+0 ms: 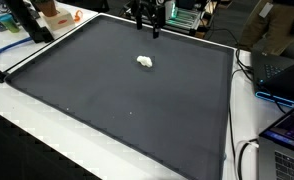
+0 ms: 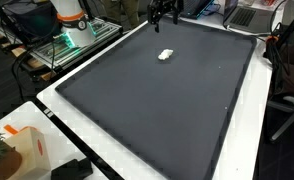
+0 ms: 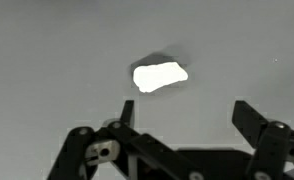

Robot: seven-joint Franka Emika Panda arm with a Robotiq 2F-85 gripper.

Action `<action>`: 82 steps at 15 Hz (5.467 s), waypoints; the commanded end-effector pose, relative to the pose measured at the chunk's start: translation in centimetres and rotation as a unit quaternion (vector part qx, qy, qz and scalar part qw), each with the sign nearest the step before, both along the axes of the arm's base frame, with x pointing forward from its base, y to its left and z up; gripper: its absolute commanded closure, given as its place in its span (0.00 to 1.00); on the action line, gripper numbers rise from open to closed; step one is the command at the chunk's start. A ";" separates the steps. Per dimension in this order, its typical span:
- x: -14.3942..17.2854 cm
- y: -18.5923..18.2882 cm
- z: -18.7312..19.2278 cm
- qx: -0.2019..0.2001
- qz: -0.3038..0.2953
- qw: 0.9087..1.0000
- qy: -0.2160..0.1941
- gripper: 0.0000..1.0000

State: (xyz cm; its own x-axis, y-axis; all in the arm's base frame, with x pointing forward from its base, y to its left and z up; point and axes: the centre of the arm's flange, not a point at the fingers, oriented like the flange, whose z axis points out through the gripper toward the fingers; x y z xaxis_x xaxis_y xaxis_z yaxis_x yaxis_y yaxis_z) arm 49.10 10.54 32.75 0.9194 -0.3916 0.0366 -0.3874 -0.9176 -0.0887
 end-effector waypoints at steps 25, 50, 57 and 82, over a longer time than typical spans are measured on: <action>12.2 -4.6 -2.6 0.074 0.067 0.973 0.210 0.00; 16.2 -8.4 -8.8 0.157 0.002 0.916 0.369 0.00; 17.4 -9.9 -10.9 0.145 -0.037 0.920 0.363 0.00; 18.3 -8.9 -15.3 0.139 -0.021 0.921 0.364 0.00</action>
State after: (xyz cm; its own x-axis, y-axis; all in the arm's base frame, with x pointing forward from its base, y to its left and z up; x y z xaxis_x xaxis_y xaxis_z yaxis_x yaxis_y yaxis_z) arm 67.48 1.70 17.05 0.6474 -0.3302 -0.6869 -0.4736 -0.8804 -0.0231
